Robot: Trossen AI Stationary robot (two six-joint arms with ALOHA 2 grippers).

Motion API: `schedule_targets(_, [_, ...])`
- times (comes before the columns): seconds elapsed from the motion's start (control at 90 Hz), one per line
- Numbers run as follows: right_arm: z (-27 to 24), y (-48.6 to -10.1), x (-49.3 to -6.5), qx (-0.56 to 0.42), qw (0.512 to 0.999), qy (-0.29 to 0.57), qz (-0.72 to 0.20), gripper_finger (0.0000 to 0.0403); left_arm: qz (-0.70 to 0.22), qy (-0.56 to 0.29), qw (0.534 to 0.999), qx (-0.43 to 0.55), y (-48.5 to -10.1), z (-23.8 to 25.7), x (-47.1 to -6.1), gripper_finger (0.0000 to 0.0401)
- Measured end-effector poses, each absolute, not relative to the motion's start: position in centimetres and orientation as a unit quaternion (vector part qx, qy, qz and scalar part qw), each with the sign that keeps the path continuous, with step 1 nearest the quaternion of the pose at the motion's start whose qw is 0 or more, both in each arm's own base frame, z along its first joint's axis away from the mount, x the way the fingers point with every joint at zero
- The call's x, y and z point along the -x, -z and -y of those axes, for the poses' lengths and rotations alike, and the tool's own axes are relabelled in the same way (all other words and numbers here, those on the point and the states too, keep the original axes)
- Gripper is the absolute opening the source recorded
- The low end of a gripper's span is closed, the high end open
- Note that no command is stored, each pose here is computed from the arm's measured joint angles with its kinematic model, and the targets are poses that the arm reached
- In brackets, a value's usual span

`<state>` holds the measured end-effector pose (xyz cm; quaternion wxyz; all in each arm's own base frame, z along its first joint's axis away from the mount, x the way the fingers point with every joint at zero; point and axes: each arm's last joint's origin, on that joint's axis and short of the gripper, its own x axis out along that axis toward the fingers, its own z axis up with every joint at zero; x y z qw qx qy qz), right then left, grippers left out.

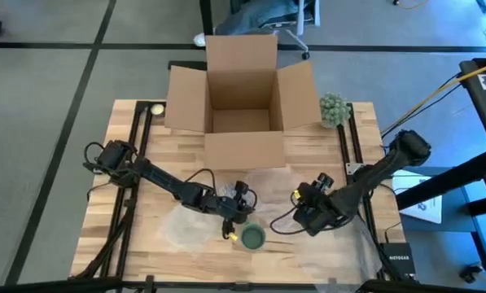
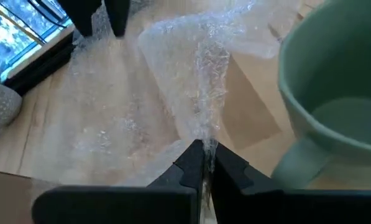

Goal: Wrap mug
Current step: Prepare the right transparent bubble wrap, then wrap the green mug with the right transparent bubble wrap

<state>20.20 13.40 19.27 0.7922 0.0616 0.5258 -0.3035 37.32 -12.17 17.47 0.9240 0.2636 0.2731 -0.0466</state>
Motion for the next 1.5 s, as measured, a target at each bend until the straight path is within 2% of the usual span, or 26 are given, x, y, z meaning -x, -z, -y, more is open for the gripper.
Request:
schedule_targets(0.322, [-13.6, -18.1, -20.8, -0.087, 0.77, 0.31, -0.552, 0.0188, -0.274, 0.039, 0.929, -0.245, -17.5, 12.1, -37.3, 0.0009])
schedule_targets(0.656, [-13.3, -18.2, -20.3, -0.072, 0.753, 0.317, -0.573, 0.0188, -0.305, 0.003, 0.924, -0.23, -21.6, 12.2, -36.9, 0.0104])
schedule_targets(0.856, [-13.0, -18.2, -19.9, -0.054, 0.739, 0.326, -0.587, 0.0188, -0.386, -0.027, 0.909, -0.153, -23.5, 12.0, -34.4, 0.0147])
schedule_targets(1.011, [-13.2, -18.2, -20.4, -0.054, 0.763, 0.315, -0.562, 0.0188, -0.419, -0.065, 0.903, -0.071, -22.2, 12.2, -34.1, 0.0152])
schedule_targets(1.189, [-13.2, -18.2, -20.4, -0.048, 0.765, 0.317, -0.558, 0.0188, -0.429, -0.085, 0.898, -0.048, -20.7, 12.8, -34.4, 0.0153])
schedule_targets(1.5, [-13.1, -18.3, -19.9, -0.033, 0.754, 0.322, -0.572, 0.0188, -0.424, -0.089, 0.901, -0.03, -21.2, 15.0, -33.6, 0.0153])
